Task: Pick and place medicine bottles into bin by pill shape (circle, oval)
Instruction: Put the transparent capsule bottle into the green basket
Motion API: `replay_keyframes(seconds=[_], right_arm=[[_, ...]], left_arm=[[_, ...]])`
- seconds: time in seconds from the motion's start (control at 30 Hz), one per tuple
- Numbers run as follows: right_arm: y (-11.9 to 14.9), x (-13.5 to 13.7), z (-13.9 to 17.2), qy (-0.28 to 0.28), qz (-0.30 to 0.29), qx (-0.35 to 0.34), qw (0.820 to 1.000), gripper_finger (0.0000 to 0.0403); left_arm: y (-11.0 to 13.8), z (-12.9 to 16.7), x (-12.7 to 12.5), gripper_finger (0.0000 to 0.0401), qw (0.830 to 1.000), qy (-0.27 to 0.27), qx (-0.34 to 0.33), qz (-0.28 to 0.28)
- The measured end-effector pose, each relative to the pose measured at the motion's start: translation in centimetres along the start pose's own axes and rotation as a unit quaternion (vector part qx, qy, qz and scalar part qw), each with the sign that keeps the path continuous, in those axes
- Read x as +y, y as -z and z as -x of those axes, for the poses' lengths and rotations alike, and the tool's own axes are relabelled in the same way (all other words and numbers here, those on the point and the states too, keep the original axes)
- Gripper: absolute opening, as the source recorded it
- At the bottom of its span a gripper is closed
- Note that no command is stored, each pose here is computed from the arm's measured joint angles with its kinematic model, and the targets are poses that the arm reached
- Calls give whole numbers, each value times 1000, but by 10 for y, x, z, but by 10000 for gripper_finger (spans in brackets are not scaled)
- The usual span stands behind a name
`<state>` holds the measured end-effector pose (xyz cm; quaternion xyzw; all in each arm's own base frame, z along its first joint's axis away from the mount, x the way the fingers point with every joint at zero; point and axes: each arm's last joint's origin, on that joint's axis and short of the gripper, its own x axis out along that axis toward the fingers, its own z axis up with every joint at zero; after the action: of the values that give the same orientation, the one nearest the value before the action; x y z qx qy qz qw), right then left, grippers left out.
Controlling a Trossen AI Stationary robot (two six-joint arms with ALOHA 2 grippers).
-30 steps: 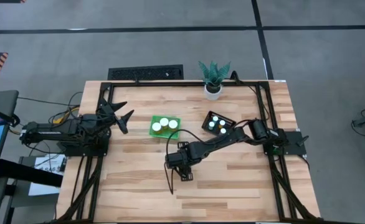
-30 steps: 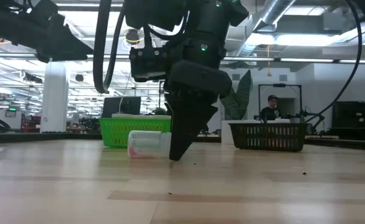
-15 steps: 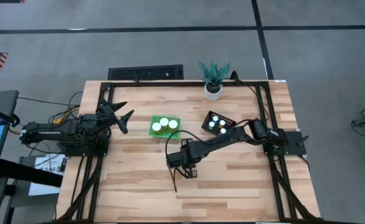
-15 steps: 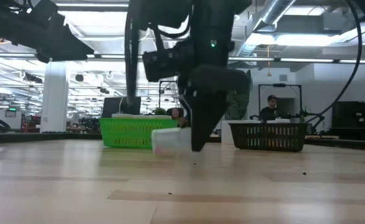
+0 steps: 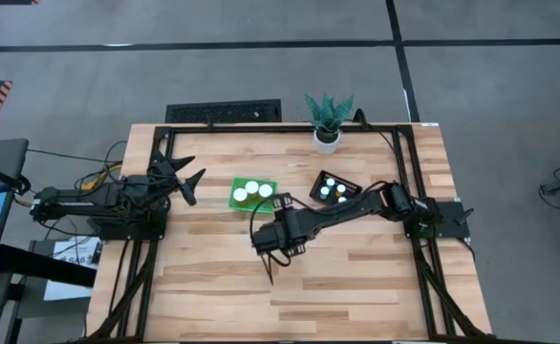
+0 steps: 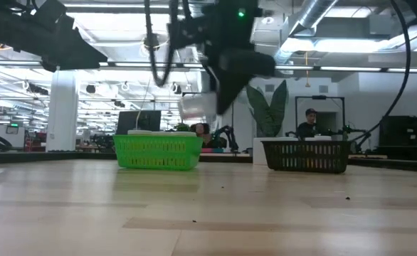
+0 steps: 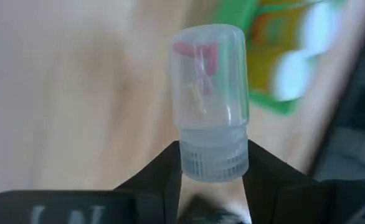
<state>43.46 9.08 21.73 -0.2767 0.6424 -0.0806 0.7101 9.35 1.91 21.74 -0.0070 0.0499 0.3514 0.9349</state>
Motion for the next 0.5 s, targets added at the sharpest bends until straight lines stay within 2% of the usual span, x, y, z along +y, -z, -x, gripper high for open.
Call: replay_keyframes(seconds=[0.1, 0.2, 0.5], right_arm=[[-3, -10, 5, 55, 33, -8, 998, 146], [-3, -22, 3, 83, 55, -4, 995, 158], [4, -53, -15, 99, 82, 33, 991, 151]], left_arm=[[0, 0, 0, 251, 1000, 0, 0, 0], [0, 0, 0, 251, 1000, 0, 0, 0], [0, 0, 0, 251, 1000, 0, 0, -6]])
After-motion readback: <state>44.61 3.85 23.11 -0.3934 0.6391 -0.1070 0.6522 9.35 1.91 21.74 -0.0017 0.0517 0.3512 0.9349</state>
